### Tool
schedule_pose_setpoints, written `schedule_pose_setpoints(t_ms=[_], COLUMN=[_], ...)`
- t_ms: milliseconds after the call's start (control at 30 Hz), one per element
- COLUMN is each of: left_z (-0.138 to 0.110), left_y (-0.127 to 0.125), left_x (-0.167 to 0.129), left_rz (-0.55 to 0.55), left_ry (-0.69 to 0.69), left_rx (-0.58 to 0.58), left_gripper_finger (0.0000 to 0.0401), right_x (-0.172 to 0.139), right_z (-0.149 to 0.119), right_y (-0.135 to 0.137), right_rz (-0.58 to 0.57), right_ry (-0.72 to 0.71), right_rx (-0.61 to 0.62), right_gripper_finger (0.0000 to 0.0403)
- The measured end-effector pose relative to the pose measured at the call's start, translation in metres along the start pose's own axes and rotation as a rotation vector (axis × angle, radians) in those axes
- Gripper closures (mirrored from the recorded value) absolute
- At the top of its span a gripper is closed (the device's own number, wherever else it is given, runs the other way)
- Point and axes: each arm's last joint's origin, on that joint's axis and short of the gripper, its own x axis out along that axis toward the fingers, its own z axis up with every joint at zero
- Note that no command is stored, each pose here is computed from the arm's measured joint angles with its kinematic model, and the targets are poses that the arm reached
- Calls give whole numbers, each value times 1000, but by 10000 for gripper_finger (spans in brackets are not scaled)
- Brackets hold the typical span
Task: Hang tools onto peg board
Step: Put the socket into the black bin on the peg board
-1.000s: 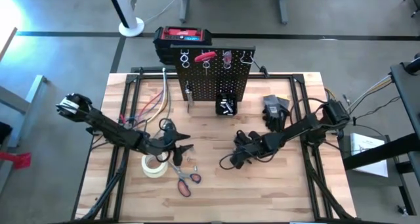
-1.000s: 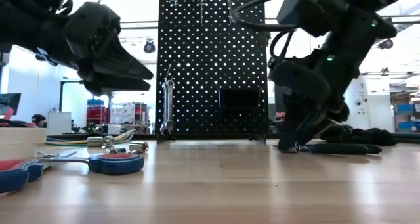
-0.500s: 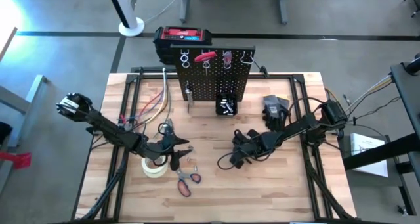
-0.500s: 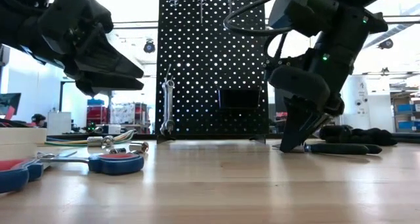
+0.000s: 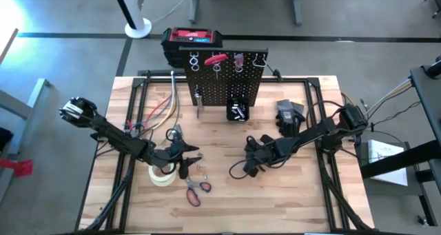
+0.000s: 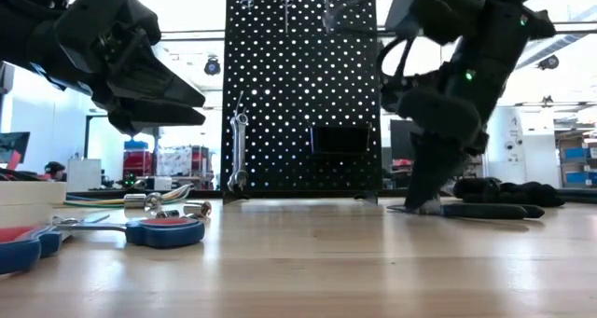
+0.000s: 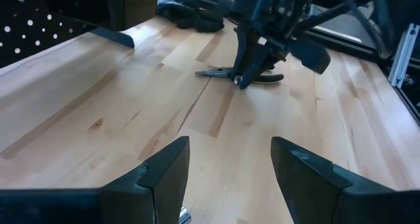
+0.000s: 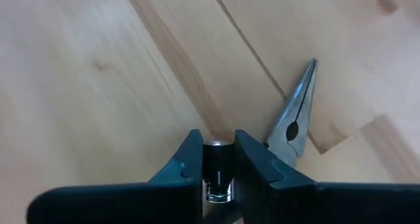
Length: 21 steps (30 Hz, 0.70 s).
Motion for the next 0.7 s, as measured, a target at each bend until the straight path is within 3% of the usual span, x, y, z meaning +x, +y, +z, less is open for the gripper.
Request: schedule_pose_setpoints(t_ms=[400,700], left_z=[1,3], left_y=[-1,-1], left_x=[0,0], left_rz=[-6,-7], left_ry=[-10,-29], left_rx=[-5,-21], left_gripper_finger=[196,196], right_x=[-46,-81], right_z=[37,88], right_y=[0,-40], right_rz=[23,-50], right_ry=[-230,-419], right_rx=[-73,-96], right_gripper_finger=[364,363])
